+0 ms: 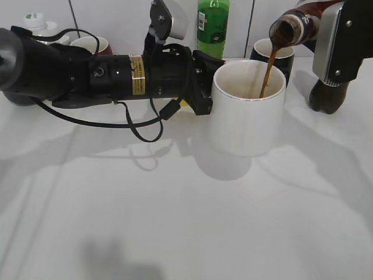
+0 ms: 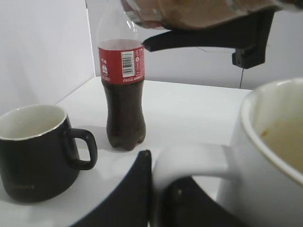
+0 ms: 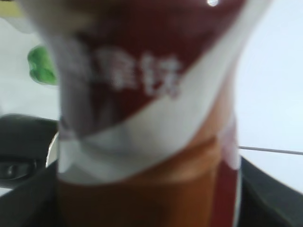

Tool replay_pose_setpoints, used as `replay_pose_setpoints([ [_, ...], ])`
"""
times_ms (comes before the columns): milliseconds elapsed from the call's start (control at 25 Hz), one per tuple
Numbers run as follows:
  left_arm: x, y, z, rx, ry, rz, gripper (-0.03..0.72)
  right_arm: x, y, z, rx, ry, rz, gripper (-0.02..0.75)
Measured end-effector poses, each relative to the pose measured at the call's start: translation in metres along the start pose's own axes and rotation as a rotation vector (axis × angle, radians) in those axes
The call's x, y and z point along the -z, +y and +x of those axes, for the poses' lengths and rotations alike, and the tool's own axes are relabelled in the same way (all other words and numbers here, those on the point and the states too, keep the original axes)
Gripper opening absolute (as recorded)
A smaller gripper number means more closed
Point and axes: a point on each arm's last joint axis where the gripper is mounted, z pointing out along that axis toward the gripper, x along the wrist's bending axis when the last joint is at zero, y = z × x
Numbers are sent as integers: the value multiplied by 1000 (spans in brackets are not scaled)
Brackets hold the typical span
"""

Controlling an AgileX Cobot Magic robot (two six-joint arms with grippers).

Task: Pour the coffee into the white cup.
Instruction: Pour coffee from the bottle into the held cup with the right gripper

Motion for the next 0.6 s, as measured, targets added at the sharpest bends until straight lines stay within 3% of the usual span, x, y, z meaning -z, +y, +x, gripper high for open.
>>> replay_pose_setpoints([
  [600,0,-4,-4,-46,-46,39,36,0,0,0,54,0,0,527],
])
